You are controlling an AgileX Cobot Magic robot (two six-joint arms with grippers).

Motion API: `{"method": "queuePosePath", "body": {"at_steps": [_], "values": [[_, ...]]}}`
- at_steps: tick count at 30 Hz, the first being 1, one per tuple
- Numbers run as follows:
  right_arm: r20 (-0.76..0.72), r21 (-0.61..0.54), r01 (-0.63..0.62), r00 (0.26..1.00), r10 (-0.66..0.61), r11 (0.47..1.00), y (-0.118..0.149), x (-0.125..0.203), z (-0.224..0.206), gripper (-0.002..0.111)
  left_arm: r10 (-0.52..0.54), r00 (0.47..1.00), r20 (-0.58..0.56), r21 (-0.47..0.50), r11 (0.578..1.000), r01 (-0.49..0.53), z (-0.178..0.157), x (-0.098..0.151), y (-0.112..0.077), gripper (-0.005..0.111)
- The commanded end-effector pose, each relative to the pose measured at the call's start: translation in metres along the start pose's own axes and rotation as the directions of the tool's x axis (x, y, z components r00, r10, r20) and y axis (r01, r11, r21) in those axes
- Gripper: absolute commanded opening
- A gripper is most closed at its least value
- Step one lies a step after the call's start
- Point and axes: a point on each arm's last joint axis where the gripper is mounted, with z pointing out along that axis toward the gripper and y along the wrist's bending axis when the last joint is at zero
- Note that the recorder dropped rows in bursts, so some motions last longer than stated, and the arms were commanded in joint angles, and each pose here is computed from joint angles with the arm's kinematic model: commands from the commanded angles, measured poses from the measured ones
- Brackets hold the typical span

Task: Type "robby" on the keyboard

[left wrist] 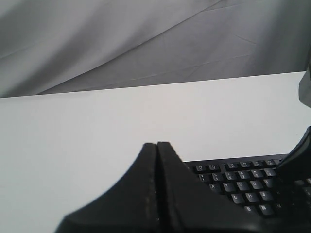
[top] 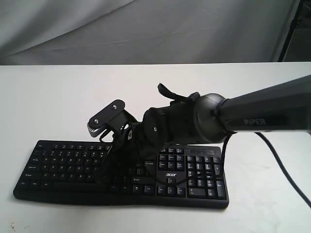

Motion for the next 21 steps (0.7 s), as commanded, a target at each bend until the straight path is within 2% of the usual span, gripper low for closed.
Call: {"method": "queuePosePath", "body": {"at_steps": [1,21], "values": [[0.019,0.010,0.001,1.000,-0.001,1.000,-0.002,-0.002,0.000,0.000,0.003,1.000,0.007,0.005,1.000,-0.003,0.000,0.001,0.000,0.000],[-0.001,0.013,-0.003,1.000,0.003,1.000,-0.003,0.005,0.010,0.000,0.003,1.000,0.007,0.005,1.000,-0.003,0.000,0.001,0.000,0.000]]}}
